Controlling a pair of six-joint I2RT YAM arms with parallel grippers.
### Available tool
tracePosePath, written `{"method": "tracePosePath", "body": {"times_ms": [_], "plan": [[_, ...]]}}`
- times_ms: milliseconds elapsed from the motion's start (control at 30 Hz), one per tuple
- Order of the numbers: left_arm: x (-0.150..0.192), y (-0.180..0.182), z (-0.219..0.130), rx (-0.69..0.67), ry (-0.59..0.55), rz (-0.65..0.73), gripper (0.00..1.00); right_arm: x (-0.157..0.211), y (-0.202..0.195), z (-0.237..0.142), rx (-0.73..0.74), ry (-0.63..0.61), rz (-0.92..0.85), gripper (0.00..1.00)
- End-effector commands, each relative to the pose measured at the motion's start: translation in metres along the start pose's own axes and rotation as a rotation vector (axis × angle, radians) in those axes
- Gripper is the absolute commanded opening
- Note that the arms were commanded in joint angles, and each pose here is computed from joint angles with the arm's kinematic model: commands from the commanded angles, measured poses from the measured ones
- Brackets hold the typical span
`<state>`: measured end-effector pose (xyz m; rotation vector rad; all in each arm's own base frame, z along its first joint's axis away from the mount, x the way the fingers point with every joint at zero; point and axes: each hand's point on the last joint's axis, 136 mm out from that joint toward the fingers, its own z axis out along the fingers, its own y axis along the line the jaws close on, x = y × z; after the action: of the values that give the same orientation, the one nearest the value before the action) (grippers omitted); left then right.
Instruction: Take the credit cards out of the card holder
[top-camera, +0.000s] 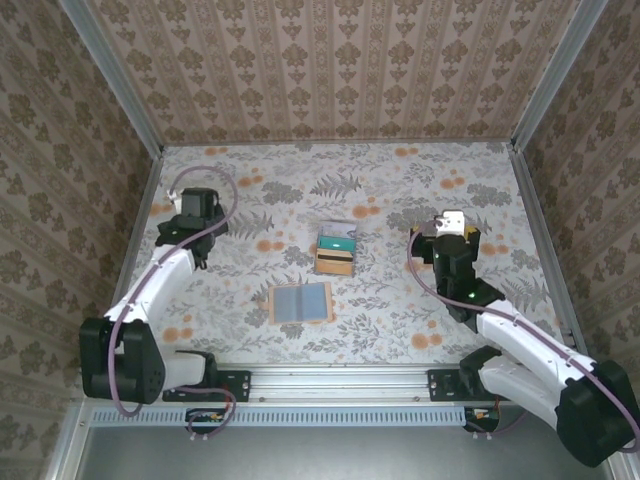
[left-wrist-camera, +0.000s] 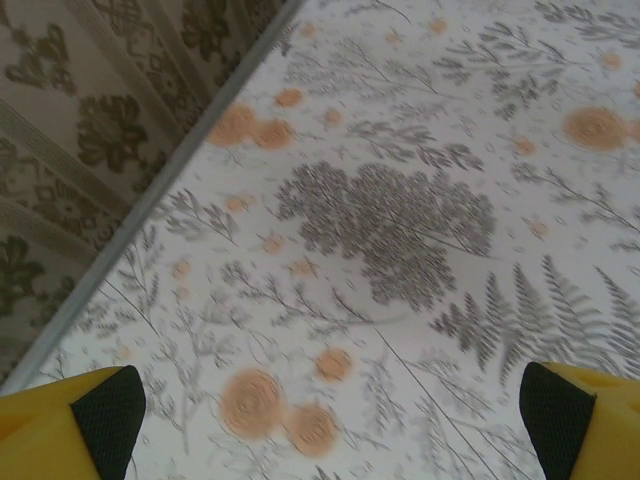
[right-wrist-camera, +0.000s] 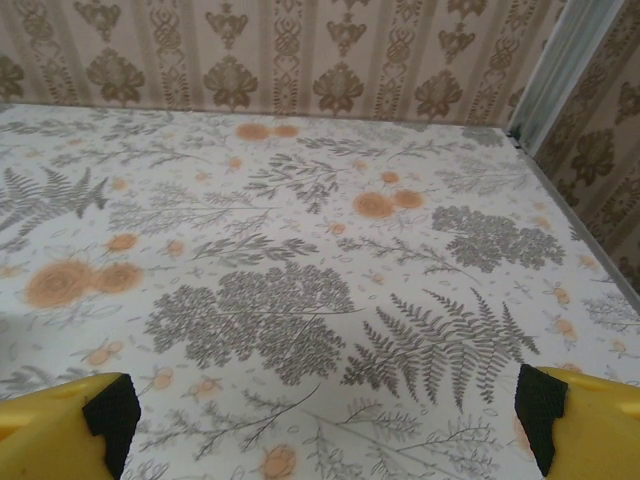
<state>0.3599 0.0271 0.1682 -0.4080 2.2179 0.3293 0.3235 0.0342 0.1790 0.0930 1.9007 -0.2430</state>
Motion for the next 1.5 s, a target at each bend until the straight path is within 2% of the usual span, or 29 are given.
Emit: {"method": "tracePosePath", "body": {"times_ms": [0,133,200,300,467,533,667,700,767,933,1033,1067,1467], "plan": [[0.009,0.013,0.021,0.019,0.005,0.056,1.00,0.005,-0.015,0.017,0.077,0.003,-0.012,1.00],[0.020,0.017,0.040,0.050,-0.050,-0.011,1.00,0.022,-0.019,0.046,0.112,0.041,-0.025,1.00],[0.018,0.005,0.045,0.093,-0.109,0.034,1.00,0.030,-0.019,0.061,0.125,0.058,-0.046,1.00],[0.026,-0.001,0.058,0.087,-0.153,0.061,1.00,0.035,-0.019,0.081,0.152,0.083,-0.074,1.00],[0.026,-0.013,0.067,0.129,-0.182,0.112,1.00,0.031,-0.003,0.094,0.031,-0.006,-0.093,1.00],[0.024,-0.015,0.065,0.142,-0.209,0.120,1.00,0.036,-0.015,0.100,0.067,0.026,-0.051,1.00],[0.023,-0.011,0.064,0.149,-0.315,0.102,1.00,0.043,-0.027,0.102,-0.024,0.013,0.074,1.00],[0.025,-0.015,0.065,0.157,-0.297,0.119,1.00,0.049,-0.029,0.103,-0.042,0.005,0.096,1.00],[0.024,-0.026,0.068,0.178,-0.299,0.162,1.00,0.052,-0.029,0.101,-0.050,-0.026,0.096,1.00],[0.030,-0.031,0.063,0.232,-0.321,0.165,1.00,0.052,-0.029,0.103,-0.046,-0.009,0.094,1.00],[0.035,-0.032,0.062,0.227,-0.396,0.175,1.00,0.052,-0.029,0.103,-0.045,-0.005,0.095,1.00],[0.039,-0.032,0.062,0.231,-0.361,0.170,1.00,0.053,-0.029,0.103,-0.046,-0.003,0.096,1.00],[0.037,-0.032,0.063,0.226,-0.362,0.168,1.00,0.053,-0.029,0.103,-0.046,-0.003,0.095,1.00]]}}
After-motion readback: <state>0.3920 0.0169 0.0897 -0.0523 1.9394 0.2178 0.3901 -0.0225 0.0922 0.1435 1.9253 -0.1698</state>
